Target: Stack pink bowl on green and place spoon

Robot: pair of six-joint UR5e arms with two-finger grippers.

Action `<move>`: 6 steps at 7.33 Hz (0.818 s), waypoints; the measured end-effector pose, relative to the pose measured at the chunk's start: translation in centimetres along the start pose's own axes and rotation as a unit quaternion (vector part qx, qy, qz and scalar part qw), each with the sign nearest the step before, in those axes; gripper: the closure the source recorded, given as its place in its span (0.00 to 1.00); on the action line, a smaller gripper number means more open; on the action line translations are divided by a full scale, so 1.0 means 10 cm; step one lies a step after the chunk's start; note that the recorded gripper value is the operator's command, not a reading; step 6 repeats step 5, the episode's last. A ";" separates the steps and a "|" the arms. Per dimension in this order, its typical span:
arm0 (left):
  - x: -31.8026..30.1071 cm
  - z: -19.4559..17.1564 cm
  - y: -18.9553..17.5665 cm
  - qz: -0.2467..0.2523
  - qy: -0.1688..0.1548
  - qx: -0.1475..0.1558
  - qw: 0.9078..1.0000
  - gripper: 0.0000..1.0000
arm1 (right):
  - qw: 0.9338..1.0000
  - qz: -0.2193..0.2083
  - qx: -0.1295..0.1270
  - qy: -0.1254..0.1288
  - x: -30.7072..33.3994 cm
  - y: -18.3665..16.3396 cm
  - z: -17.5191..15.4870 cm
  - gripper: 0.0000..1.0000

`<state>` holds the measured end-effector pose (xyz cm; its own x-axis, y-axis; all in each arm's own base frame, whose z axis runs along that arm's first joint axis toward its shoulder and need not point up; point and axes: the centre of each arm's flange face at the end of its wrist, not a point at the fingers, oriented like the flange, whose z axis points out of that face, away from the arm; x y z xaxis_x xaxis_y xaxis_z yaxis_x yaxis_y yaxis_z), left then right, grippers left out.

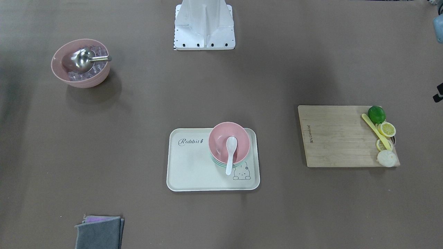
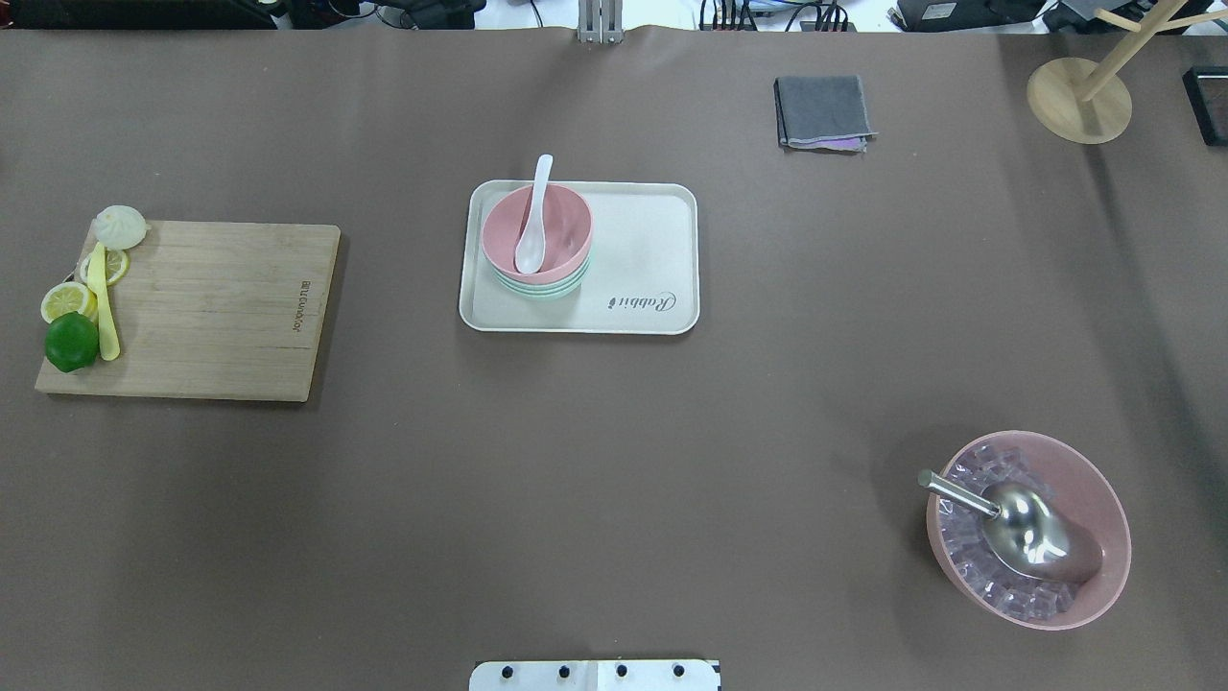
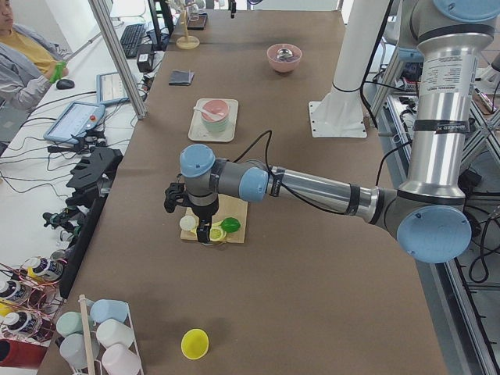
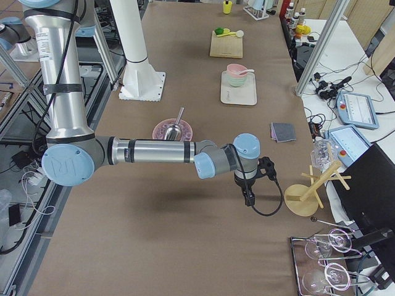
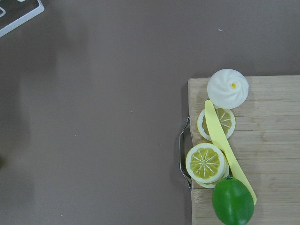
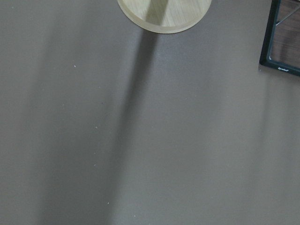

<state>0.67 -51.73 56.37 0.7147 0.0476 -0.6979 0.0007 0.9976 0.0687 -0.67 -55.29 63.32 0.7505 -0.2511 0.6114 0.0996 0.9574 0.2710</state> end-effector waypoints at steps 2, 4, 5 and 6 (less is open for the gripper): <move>0.00 0.00 0.00 0.000 0.000 -0.001 1.000 0.02 | 1.000 0.001 -0.003 -0.010 0.00 0.04 0.02 0.00; 0.03 -0.02 0.00 0.002 0.000 0.002 1.000 0.02 | 1.000 0.002 -0.004 -0.012 0.00 0.07 0.03 0.00; 0.03 -0.03 0.00 0.003 0.001 0.003 1.000 0.02 | 1.000 0.003 -0.006 -0.011 0.01 0.09 0.04 0.00; 0.03 -0.03 0.00 0.003 0.001 0.003 1.000 0.02 | 1.000 0.003 -0.006 -0.011 0.01 0.09 0.04 0.00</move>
